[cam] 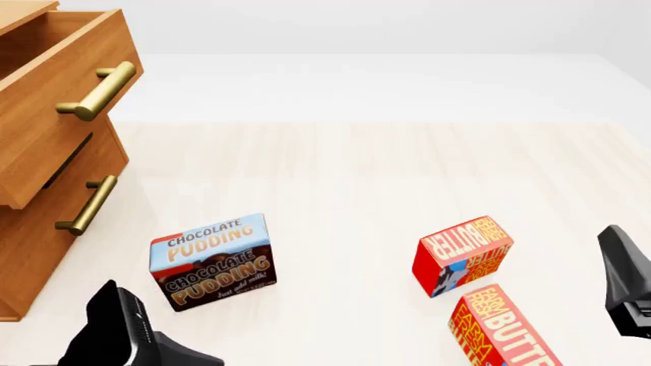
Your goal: Put the bowl in the top drawer of the cabinet.
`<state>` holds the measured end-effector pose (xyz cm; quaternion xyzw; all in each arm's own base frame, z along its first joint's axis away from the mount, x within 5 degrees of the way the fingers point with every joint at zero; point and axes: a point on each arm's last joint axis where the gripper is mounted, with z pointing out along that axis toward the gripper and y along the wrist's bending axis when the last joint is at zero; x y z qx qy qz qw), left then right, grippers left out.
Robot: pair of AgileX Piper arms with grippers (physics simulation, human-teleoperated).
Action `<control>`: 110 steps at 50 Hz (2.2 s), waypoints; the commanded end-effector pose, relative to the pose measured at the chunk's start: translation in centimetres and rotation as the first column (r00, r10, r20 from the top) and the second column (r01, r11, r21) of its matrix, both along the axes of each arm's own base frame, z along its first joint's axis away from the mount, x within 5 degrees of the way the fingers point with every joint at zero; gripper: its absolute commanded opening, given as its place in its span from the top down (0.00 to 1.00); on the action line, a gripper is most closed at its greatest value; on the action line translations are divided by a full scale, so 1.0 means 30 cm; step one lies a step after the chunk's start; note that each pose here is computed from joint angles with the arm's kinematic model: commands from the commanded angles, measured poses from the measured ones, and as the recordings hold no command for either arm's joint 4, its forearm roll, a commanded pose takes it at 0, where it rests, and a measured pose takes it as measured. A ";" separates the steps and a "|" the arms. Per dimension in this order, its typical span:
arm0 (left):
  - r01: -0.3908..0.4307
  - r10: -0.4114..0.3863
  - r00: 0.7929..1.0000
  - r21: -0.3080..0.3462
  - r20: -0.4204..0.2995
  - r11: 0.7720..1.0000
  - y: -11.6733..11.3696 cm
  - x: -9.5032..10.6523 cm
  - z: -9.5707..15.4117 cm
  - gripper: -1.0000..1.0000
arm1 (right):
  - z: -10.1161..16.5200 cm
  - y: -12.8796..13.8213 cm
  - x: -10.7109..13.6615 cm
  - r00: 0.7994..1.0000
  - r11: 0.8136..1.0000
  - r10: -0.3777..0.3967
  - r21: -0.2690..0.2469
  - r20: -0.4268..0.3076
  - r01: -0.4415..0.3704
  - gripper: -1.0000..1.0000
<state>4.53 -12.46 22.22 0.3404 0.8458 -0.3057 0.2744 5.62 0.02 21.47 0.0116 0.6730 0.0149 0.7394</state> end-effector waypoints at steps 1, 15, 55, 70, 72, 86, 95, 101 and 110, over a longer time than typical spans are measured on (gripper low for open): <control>0.020 -0.020 1.000 -0.002 -0.006 1.000 -0.048 0.004 -0.032 0.00 | 0.000 -0.001 0.000 1.000 1.000 -0.004 0.000 -0.001 0.004 0.00; 0.003 -0.003 1.000 0.001 0.001 1.000 -0.033 0.011 -0.034 0.00 | -0.002 -0.001 0.001 1.000 1.000 -0.008 -0.002 -0.006 0.008 0.00; -0.030 0.030 1.000 -0.005 0.009 1.000 -0.007 0.020 -0.071 0.00 | 0.000 -0.004 0.000 1.000 1.000 -0.022 -0.014 -0.001 0.022 0.00; -0.034 0.034 0.999 -0.005 0.012 0.999 -0.004 0.021 -0.069 0.00 | 0.001 -0.004 0.000 1.000 1.000 -0.021 -0.015 0.001 0.021 0.00; -0.034 0.034 0.999 -0.005 0.012 0.999 -0.004 0.021 -0.069 0.00 | 0.001 -0.004 0.000 1.000 1.000 -0.021 -0.015 0.001 0.021 0.00; -0.023 0.023 1.000 -0.002 0.021 1.000 -0.014 0.024 -0.087 0.00 | 0.001 -0.003 0.000 1.000 1.000 -0.020 -0.012 0.002 0.020 0.00; -0.013 0.013 1.000 0.008 0.027 1.000 -0.017 0.025 -0.097 0.00 | 0.001 -0.004 0.000 1.000 1.000 -0.020 -0.013 0.002 0.020 0.00; -0.033 0.033 0.999 -0.012 0.014 0.999 -0.010 0.024 -0.116 0.00 | 0.001 -0.004 0.000 1.000 1.000 -0.021 -0.013 0.002 0.021 0.00; -0.023 0.023 1.000 -0.003 0.004 1.000 -0.020 0.020 -0.149 0.00 | 0.000 -0.004 0.000 1.000 1.000 -0.023 -0.015 0.000 0.023 0.00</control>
